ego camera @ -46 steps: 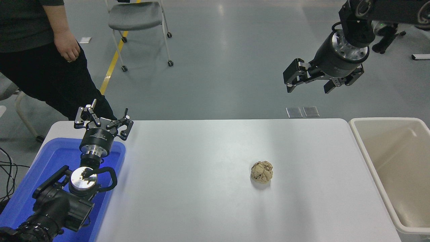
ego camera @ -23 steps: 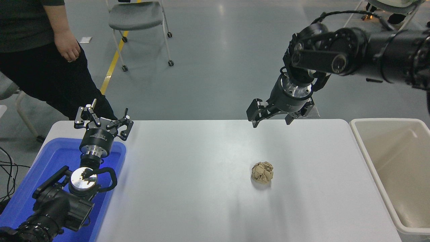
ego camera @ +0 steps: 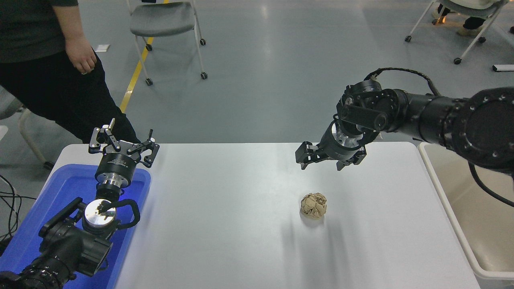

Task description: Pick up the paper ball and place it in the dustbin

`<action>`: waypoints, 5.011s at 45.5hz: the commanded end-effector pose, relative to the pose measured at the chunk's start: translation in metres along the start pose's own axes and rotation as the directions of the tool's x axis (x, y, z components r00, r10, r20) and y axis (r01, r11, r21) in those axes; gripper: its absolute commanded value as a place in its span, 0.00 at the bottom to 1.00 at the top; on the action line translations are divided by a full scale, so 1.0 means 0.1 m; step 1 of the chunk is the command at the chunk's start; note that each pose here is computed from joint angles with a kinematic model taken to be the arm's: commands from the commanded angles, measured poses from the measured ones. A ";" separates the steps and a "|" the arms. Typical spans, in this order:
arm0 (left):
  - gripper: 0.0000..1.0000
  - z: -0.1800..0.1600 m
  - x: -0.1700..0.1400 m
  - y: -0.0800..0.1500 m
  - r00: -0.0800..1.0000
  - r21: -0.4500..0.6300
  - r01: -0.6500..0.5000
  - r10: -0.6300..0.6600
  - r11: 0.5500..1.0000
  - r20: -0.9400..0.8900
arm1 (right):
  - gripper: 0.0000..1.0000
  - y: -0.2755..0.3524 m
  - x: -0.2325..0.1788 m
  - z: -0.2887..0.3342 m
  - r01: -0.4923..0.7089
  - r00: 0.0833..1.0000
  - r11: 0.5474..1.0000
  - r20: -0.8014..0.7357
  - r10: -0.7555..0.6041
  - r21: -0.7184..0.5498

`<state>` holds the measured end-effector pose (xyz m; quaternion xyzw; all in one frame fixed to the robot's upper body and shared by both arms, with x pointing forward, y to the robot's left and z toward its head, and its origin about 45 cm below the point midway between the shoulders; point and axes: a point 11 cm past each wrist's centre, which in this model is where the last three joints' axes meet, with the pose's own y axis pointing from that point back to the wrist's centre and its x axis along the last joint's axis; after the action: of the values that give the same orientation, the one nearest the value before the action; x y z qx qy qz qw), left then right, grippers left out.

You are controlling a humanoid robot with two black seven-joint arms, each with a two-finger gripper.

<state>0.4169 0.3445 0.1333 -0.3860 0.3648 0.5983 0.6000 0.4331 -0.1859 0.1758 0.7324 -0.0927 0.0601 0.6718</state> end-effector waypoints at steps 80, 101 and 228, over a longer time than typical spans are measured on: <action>0.99 0.00 0.00 0.00 1.000 0.001 0.000 0.000 1.000 0.000 | 1.00 -0.91 -0.63 0.23 -0.008 0.970 0.995 0.241 -0.018 0.104; 0.99 0.00 0.00 0.00 1.000 0.001 0.000 0.000 1.000 0.000 | 0.97 -0.92 -0.60 0.22 -0.041 0.963 0.990 0.269 0.004 0.132; 0.99 -0.01 0.00 0.00 1.000 0.001 0.000 0.000 1.000 -0.001 | 0.00 2.64 0.91 0.78 -0.350 0.924 0.931 -0.201 0.326 -0.101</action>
<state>0.4169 0.3445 0.1333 -0.3858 0.3648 0.5985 0.6000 0.4576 -0.2514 0.4670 0.6738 -0.1542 0.2621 0.6734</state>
